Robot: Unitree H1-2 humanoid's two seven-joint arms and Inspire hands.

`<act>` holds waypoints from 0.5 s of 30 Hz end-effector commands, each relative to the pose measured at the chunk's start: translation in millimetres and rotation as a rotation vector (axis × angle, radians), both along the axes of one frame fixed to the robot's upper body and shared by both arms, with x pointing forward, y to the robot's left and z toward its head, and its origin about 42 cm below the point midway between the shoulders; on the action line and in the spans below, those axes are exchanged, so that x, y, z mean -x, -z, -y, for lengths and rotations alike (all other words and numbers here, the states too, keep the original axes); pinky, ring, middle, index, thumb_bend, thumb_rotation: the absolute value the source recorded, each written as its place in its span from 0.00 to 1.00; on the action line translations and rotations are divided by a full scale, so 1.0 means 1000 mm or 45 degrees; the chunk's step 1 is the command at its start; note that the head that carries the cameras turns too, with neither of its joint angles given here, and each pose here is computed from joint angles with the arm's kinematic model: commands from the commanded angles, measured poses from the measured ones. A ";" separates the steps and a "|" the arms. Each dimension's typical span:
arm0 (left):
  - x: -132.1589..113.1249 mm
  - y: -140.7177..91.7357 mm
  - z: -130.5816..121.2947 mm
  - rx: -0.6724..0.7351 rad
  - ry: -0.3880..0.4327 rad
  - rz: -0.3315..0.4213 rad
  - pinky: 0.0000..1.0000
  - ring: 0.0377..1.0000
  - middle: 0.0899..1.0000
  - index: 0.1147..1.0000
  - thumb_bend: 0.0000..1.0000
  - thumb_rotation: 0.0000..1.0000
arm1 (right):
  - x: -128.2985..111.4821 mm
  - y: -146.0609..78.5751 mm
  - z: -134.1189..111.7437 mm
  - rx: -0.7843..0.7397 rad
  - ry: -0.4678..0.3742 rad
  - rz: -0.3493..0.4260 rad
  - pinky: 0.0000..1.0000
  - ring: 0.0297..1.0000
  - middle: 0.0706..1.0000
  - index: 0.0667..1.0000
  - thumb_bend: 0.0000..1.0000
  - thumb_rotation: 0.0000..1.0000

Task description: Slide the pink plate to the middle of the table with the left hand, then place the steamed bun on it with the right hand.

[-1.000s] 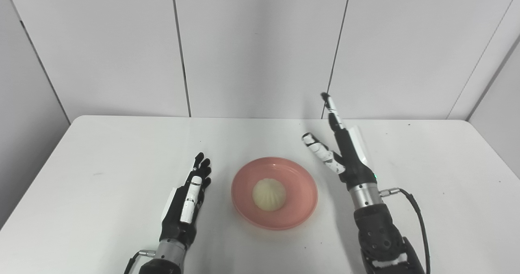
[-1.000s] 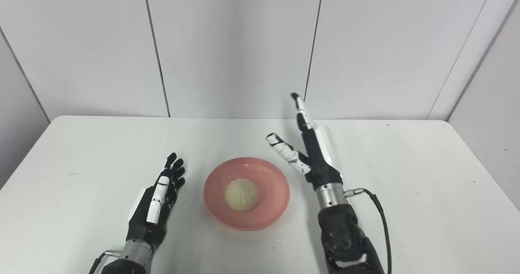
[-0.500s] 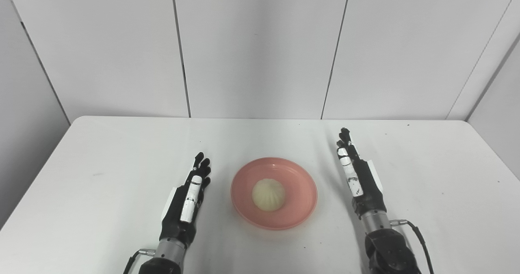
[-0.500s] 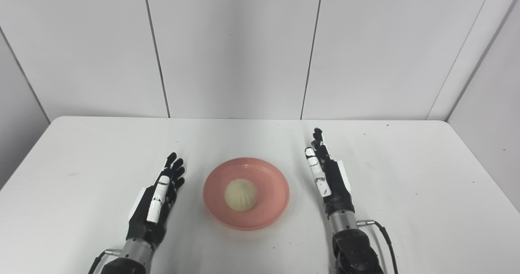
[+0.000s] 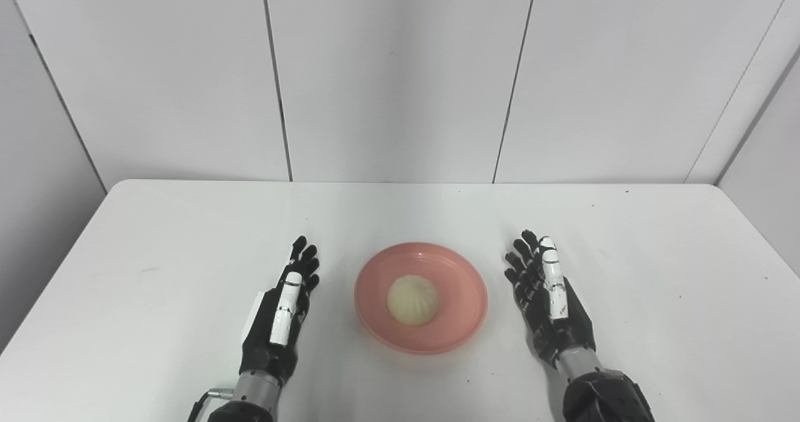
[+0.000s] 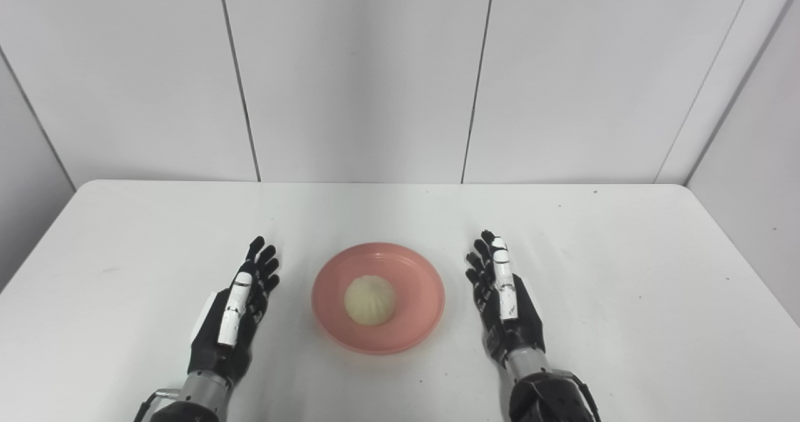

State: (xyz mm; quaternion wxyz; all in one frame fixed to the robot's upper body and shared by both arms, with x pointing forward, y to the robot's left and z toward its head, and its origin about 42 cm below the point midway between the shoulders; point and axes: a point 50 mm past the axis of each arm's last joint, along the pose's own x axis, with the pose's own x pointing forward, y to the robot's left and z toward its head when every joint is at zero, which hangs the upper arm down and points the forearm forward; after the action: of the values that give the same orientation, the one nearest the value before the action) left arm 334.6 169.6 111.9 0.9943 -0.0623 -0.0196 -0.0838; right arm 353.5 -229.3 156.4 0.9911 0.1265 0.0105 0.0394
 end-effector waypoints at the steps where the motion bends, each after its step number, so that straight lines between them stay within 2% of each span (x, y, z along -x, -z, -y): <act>1: 0.019 0.032 -0.010 -0.004 -0.016 -0.179 1.00 1.00 1.00 1.00 0.37 1.00 | -0.001 -0.001 -0.006 -0.015 -0.027 -0.013 1.00 1.00 1.00 1.00 0.26 1.00; 8: 0.014 0.035 -0.016 0.000 -0.025 -0.203 1.00 1.00 1.00 1.00 0.36 1.00 | -0.004 0.022 -0.005 -0.002 -0.056 -0.073 1.00 1.00 1.00 1.00 0.25 1.00; 15: 0.011 0.036 -0.019 -0.006 -0.028 -0.214 1.00 1.00 1.00 1.00 0.36 1.00 | -0.005 0.030 -0.002 0.003 -0.061 -0.090 1.00 1.00 1.00 1.00 0.25 1.00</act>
State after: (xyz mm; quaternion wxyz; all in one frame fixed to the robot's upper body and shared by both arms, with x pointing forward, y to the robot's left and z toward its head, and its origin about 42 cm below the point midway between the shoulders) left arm 336.6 176.1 109.3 0.9940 -0.0690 -0.0146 -0.0832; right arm 360.5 -230.3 140.3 0.9907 0.1221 0.0177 0.0569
